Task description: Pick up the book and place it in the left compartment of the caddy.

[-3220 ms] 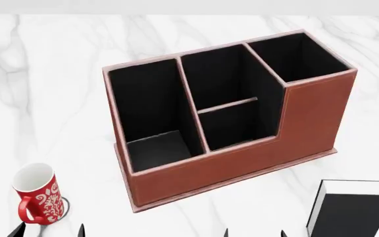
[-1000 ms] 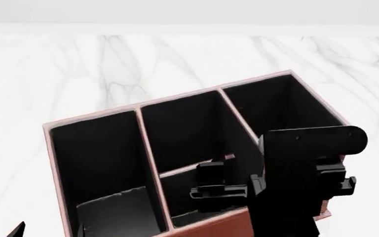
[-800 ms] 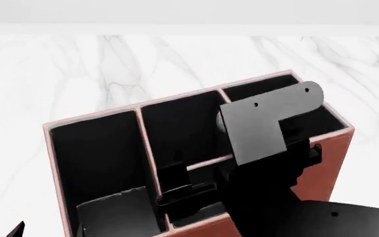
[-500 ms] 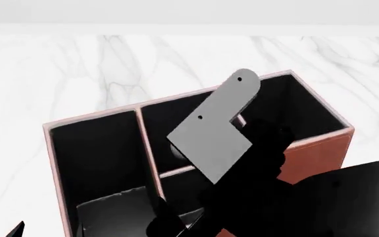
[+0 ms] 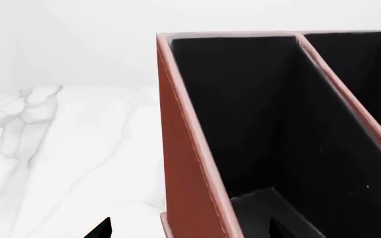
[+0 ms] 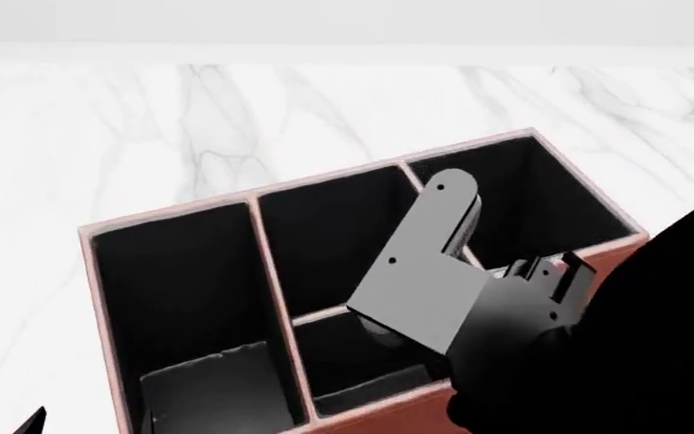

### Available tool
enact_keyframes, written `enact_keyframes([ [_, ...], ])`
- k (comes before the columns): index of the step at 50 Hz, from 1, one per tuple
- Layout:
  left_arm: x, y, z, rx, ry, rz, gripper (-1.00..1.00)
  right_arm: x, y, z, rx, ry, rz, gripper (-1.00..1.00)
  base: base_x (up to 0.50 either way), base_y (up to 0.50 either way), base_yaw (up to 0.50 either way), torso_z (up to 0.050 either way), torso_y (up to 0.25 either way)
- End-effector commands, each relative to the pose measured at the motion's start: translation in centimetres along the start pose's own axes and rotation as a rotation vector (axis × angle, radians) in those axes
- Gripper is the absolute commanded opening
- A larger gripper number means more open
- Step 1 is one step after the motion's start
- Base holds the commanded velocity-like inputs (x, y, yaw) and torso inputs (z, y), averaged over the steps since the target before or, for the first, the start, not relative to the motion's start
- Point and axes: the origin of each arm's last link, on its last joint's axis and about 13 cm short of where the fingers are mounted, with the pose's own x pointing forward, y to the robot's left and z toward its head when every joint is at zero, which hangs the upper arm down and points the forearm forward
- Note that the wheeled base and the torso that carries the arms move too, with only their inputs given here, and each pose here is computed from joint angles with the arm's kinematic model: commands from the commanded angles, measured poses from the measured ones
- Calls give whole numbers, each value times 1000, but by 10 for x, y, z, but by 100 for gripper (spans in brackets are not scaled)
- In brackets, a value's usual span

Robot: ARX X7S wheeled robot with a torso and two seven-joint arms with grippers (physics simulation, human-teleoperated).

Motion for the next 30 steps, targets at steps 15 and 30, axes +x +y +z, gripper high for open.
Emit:
enact_keyframes([
  [15,0,-1,-2,6,5,0,100,-18,1,-10,30,237,-7,100,0,0,0,0,0],
  [30,-1,-2,-4,15,8,-6,100,15,-7,-40,83,370,-36,100,0,0,0,0,0],
])
